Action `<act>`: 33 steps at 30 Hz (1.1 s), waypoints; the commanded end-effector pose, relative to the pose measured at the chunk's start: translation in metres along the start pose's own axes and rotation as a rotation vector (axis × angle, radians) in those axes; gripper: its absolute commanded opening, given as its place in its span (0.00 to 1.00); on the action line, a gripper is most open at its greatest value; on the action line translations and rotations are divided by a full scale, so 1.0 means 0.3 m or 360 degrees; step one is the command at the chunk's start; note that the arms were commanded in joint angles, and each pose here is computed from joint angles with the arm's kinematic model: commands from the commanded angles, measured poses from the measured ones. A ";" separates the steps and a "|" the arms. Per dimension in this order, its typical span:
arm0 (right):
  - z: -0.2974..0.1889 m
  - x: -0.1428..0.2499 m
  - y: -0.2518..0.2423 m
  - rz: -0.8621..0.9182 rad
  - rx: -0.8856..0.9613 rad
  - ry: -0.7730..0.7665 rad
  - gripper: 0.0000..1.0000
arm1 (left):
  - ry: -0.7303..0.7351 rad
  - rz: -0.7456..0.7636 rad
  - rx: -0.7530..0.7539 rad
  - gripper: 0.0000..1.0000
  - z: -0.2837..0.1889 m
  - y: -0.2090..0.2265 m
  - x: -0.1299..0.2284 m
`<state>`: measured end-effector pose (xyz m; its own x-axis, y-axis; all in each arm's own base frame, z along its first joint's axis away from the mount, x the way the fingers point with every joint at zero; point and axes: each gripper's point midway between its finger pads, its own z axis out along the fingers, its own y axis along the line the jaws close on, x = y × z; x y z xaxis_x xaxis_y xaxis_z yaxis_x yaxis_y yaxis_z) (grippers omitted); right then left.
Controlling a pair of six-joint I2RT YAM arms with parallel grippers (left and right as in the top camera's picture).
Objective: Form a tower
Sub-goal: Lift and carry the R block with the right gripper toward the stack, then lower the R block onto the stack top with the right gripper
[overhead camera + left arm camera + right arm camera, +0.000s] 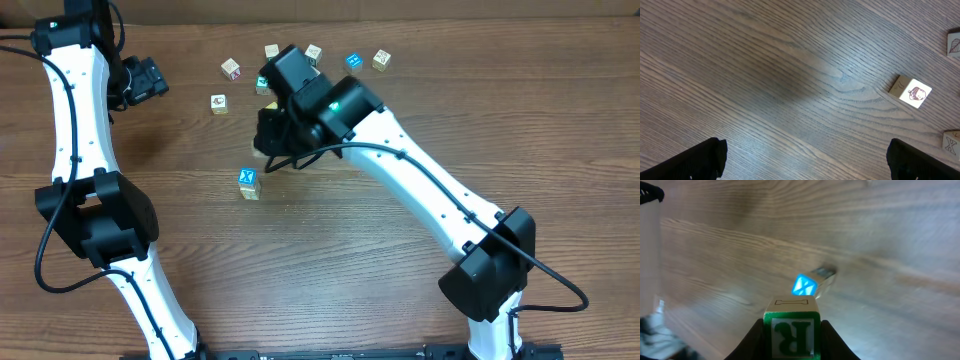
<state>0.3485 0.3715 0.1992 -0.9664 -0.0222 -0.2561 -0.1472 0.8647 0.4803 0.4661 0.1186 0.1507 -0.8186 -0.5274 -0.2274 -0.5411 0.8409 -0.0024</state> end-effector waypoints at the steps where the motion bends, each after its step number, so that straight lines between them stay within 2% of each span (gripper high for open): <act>1: -0.057 -0.011 0.080 0.0211 -0.0091 -0.0090 0.05 | -0.0028 0.0002 0.0012 1.00 -0.021 -0.021 -0.004; 7: -0.025 -0.021 0.047 0.0295 0.0145 -0.0337 0.04 | -0.0028 0.0001 0.0011 1.00 -0.021 -0.021 -0.004; 13: 0.021 0.012 0.068 0.0185 0.0313 -0.0496 0.04 | -0.0028 0.0001 0.0011 1.00 -0.021 -0.021 -0.004; 24: 0.188 0.077 0.032 0.0105 0.0479 -0.0449 0.04 | -0.0028 0.0001 0.0012 1.00 -0.021 -0.021 -0.004; 33: 0.212 0.082 0.021 0.0092 0.0499 -0.0434 0.04 | -0.0028 0.0001 0.0012 1.00 -0.021 -0.021 -0.004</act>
<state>0.3323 0.4119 0.1404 -0.8845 0.1180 -0.4514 0.0080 0.9712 0.2382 0.4661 0.1186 0.1507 -0.8186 -0.5274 -0.2274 -0.5411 0.8409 -0.0024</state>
